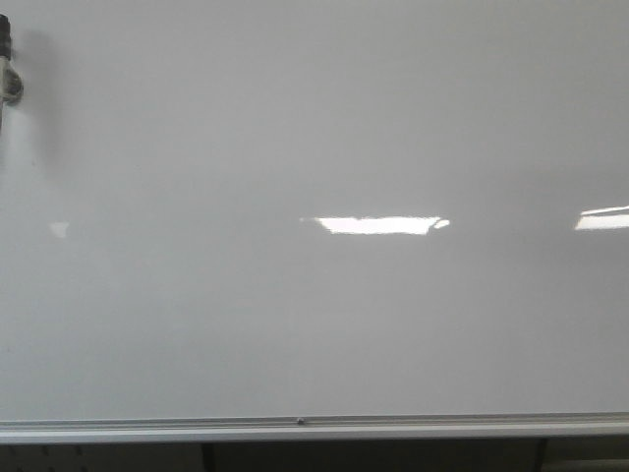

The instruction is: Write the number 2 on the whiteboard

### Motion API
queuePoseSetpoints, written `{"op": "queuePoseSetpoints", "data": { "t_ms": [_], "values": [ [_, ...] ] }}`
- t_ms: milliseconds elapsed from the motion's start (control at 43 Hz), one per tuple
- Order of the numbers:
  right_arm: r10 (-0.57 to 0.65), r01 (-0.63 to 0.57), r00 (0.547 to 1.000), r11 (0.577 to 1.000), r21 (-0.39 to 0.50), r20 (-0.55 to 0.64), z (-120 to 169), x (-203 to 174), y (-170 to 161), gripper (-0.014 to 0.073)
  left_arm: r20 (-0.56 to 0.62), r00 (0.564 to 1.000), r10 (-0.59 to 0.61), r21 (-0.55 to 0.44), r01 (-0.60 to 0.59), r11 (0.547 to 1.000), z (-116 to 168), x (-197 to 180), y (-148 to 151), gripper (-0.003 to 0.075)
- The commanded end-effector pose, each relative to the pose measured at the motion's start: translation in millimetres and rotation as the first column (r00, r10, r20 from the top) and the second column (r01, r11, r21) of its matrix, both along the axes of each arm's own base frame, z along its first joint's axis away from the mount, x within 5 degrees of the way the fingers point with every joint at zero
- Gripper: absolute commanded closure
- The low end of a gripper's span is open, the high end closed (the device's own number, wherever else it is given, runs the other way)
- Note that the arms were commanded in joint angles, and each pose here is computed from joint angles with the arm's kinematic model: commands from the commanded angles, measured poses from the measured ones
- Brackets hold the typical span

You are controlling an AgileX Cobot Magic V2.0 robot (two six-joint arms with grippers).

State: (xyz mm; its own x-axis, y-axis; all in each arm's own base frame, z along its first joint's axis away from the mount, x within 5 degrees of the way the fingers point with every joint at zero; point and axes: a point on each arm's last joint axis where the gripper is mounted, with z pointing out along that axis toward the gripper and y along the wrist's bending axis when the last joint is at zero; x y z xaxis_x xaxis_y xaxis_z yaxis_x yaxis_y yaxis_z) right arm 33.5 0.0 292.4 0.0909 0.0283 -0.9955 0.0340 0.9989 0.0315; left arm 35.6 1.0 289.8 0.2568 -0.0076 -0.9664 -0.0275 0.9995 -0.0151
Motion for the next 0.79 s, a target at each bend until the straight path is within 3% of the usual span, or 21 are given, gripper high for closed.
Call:
{"op": "queuePoseSetpoints", "data": {
  "t_ms": [0, 163, 325, 767],
  "values": [
    [0.002, -0.002, 1.000, 1.000, -0.002, 0.023, 36, 1, 0, 0.0663, 0.046, 0.999, -0.013, -0.013, 0.013, 1.000, 41, -6, -1, 0.0741],
    [0.009, -0.009, 0.996, 1.000, 0.002, -0.089, 65, 17, 0, 0.0663, -0.081, 0.997, -0.020, -0.015, 0.019, 1.000, 77, 2, -1, 0.0741],
    [0.014, -0.013, 0.978, 1.000, 0.008, -0.207, 76, 40, -1, 0.0663, -0.249, 0.968, -0.027, -0.020, 0.023, 1.000, 93, 20, -1, 0.0741],
    [0.021, -0.012, 0.887, 1.000, 0.023, -0.462, 49, 92, -4, 0.0663, -0.523, 0.851, -0.035, -0.033, 0.021, 0.999, 70, 62, -1, 0.0741]
  ]
}}
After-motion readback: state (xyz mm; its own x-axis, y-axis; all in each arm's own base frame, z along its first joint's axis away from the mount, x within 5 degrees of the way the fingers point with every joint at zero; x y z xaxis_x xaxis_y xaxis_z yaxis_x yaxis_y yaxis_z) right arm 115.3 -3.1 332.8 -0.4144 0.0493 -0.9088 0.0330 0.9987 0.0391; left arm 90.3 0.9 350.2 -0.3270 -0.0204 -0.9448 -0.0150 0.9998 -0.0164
